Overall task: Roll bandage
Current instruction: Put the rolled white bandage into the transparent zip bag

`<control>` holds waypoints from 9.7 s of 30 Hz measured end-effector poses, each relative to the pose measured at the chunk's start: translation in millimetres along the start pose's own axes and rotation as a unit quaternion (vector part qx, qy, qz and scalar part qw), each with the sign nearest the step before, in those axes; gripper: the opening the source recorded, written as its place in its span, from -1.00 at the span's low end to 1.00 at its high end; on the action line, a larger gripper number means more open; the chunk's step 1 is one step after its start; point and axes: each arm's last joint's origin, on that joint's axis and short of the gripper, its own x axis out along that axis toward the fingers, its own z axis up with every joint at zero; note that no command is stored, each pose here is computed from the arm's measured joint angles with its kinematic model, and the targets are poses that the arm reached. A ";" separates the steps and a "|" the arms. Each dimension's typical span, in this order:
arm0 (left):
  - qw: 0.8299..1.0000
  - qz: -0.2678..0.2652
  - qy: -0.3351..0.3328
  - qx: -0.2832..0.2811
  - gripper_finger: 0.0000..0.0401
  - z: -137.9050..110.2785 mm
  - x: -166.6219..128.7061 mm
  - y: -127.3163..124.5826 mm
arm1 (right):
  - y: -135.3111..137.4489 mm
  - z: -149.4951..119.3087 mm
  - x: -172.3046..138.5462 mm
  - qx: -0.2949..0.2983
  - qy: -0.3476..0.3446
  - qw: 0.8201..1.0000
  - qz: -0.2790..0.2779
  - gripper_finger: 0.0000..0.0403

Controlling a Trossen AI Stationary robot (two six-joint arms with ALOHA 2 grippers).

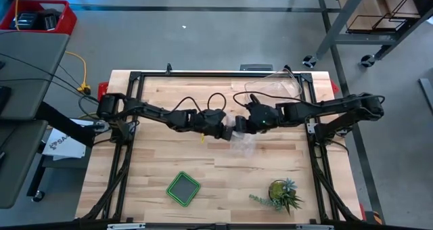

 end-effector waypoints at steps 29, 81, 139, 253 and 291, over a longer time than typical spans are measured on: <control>0.989 -0.136 0.044 -0.028 -1.00 6.2 12.2 -7.8 | -20.7 -14.4 -2.8 0.034 0.043 0.992 -0.110 -0.84; 0.857 -0.489 -0.018 -0.159 -1.00 8.9 48.0 -5.8 | -2.3 -21.7 -28.6 -0.036 0.164 0.986 -0.019 -0.84; 0.845 -0.513 -0.091 -0.118 -1.00 21.5 44.0 -22.3 | 12.1 -9.3 -63.1 -0.048 0.040 0.995 -0.072 -0.18; 0.970 -0.192 0.141 0.048 -0.21 72.9 68.5 107.5 | -113.2 -43.9 92.4 -0.111 0.153 0.912 -0.363 -0.34; 0.951 0.042 0.103 0.288 -0.21 -35.3 21.2 5.7 | -86.8 -39.3 90.6 -0.176 0.251 0.934 -0.184 -0.34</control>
